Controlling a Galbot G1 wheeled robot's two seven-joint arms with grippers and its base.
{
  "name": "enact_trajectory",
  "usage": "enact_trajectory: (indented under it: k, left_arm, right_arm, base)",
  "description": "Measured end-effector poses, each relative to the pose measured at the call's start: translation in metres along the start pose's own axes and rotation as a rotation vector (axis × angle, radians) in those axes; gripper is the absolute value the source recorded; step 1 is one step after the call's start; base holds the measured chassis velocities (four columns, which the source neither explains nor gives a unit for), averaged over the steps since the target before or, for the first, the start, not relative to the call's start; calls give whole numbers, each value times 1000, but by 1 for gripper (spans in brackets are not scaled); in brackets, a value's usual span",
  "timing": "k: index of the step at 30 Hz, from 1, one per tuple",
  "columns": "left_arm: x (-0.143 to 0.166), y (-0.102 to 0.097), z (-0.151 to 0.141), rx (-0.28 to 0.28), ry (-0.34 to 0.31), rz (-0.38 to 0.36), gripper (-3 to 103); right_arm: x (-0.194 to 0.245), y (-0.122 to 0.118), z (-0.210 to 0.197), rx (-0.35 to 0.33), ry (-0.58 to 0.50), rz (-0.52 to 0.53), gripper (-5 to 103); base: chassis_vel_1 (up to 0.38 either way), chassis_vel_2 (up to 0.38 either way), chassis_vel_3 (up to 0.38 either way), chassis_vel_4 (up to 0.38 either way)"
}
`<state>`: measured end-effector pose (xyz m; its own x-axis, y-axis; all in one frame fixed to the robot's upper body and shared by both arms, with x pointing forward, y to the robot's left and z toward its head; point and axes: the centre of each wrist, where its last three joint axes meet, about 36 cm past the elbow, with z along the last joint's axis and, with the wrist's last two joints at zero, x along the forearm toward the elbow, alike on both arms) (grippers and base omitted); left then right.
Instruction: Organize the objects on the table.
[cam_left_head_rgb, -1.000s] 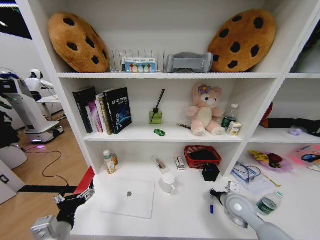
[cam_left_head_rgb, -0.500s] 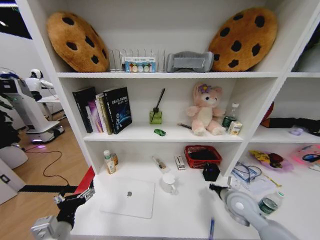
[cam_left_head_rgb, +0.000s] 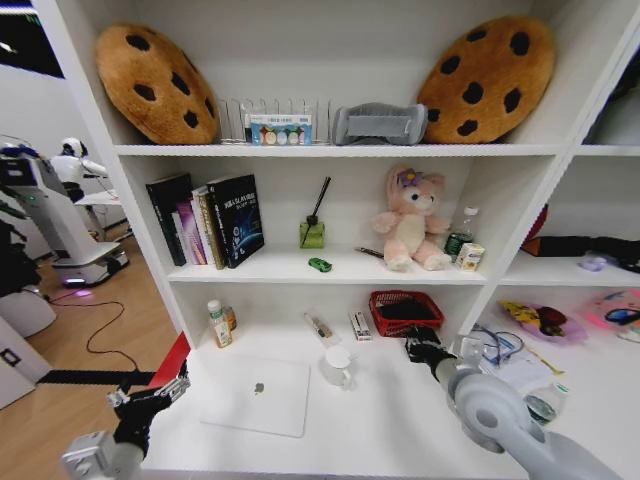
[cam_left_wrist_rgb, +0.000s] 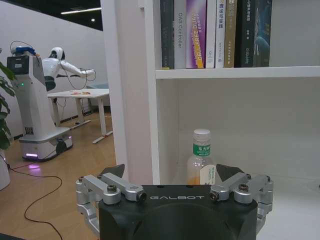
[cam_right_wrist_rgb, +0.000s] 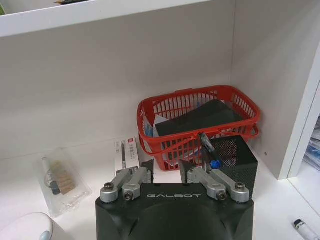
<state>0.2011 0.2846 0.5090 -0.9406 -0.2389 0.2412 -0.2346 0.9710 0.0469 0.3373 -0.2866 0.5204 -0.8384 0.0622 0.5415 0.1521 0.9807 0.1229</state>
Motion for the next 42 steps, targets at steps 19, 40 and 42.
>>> enact_trajectory:
  k: [19, 40, 42]
  left_arm:
    - [0, 0, 0, 0, 0, 0, 100]
    - [0, 0, 0, 0, 0, 0, 100]
    - [0, 0, 0, 0, 0, 0, 100]
  right_arm:
    - [92, 12, 117, 74, -39, 64, 99]
    - [63, -28, 128, 306, -580, 5, 100]
    - [63, -28, 128, 304, -584, 9, 100]
  base:
    - [0, 0, 0, 0]
    - [17, -16, -15, 16]
    - [131, -131, -118, 113]
